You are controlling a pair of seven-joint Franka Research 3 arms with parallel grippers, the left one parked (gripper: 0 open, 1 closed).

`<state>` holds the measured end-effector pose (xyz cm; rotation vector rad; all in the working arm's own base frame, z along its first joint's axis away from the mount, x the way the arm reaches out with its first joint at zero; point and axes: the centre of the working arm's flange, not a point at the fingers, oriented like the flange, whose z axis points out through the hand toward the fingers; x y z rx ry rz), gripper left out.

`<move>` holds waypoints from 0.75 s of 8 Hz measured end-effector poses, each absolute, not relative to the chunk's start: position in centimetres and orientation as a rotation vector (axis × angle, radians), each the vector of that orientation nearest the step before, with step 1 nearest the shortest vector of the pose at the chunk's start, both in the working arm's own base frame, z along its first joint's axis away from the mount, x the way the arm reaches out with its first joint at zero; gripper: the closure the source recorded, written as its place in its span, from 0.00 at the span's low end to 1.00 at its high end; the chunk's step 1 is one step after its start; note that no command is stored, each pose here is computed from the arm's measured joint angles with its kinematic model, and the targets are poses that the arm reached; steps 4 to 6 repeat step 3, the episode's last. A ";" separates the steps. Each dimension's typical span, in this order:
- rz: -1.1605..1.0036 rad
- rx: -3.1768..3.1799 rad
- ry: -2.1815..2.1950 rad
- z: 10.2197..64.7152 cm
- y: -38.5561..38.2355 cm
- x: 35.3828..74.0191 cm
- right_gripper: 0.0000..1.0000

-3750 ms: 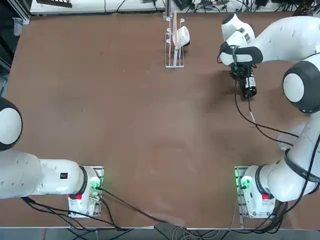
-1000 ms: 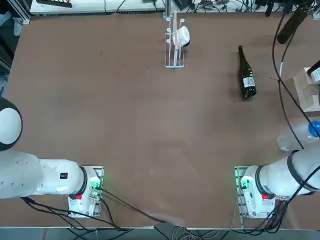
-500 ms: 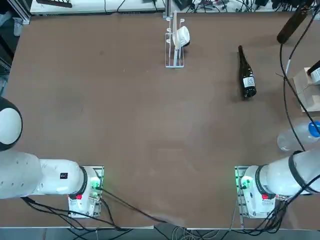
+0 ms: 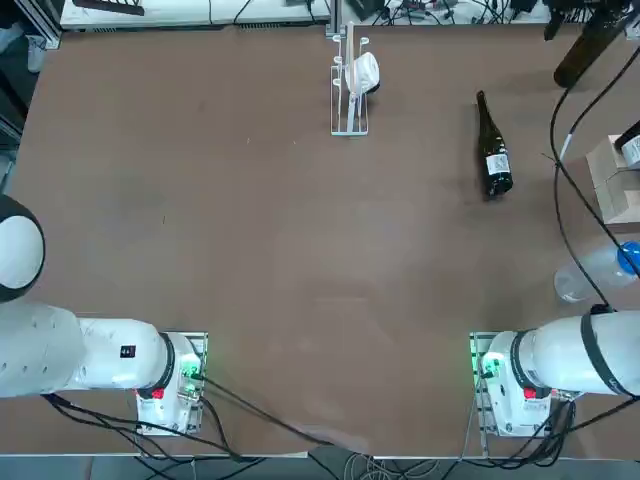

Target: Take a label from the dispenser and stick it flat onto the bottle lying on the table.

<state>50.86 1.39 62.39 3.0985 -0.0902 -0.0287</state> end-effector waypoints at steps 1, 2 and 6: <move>-0.015 3.114 -0.091 62.4 1.5 50.1 0.00; 0.002 3.146 -0.092 62.8 1.9 49.7 0.00; 0.020 3.170 -0.091 63.2 2.2 49.5 0.00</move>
